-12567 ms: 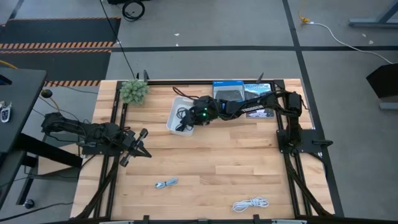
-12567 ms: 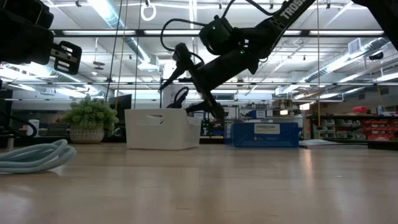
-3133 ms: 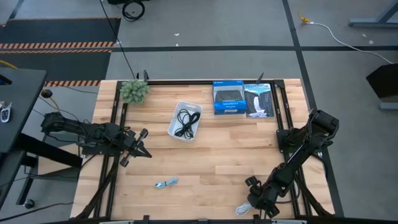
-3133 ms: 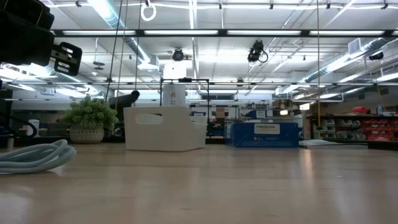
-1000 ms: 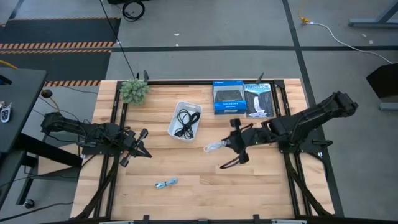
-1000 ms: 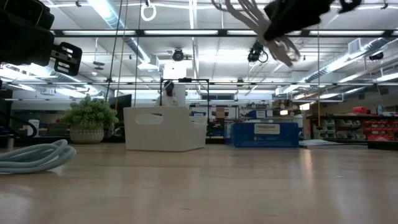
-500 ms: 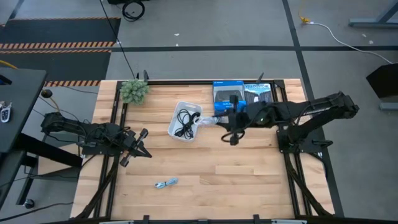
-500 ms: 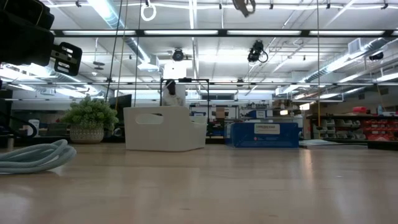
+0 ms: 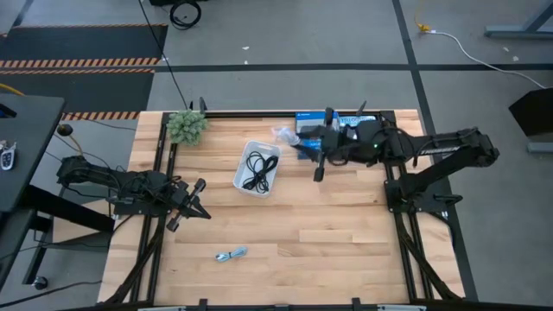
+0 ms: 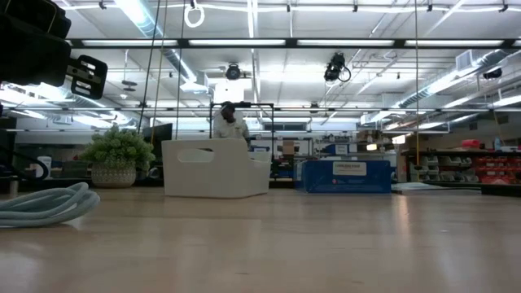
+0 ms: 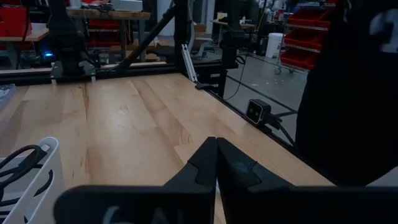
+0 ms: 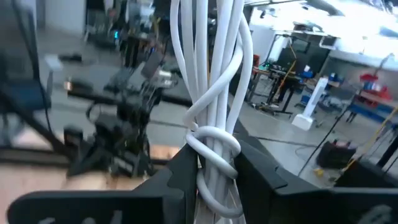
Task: Pick and place USB-C Cables
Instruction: Put the white charger cable into the white bin
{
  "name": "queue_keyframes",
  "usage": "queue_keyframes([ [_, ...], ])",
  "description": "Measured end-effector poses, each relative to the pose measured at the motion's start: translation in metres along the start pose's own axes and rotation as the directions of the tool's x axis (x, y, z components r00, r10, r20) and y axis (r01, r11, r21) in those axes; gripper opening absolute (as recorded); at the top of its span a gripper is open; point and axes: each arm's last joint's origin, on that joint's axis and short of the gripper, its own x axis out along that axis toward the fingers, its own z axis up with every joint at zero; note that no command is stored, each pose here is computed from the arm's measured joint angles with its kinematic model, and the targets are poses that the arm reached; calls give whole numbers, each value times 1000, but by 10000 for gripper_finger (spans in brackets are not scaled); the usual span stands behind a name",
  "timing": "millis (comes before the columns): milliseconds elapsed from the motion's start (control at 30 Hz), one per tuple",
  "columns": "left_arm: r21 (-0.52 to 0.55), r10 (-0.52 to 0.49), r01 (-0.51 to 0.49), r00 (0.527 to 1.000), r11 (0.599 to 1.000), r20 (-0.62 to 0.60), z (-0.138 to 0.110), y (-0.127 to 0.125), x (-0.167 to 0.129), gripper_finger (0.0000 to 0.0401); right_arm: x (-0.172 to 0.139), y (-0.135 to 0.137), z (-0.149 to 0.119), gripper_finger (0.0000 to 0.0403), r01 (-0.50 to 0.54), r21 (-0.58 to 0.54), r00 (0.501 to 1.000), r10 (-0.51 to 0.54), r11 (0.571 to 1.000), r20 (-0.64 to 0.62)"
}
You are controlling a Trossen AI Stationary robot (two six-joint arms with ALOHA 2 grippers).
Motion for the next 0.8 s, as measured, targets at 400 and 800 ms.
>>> queue_keyframes([
  [400,-1,0,0,1000,1000,-1,0,0,0,11,22,-25,-21,93,-15,530,999,38,848,-32],
  [800,0,0,0,1000,1000,1,0,0,0,11,78,-15,-89,93,75,867,949,233,493,-214],
])
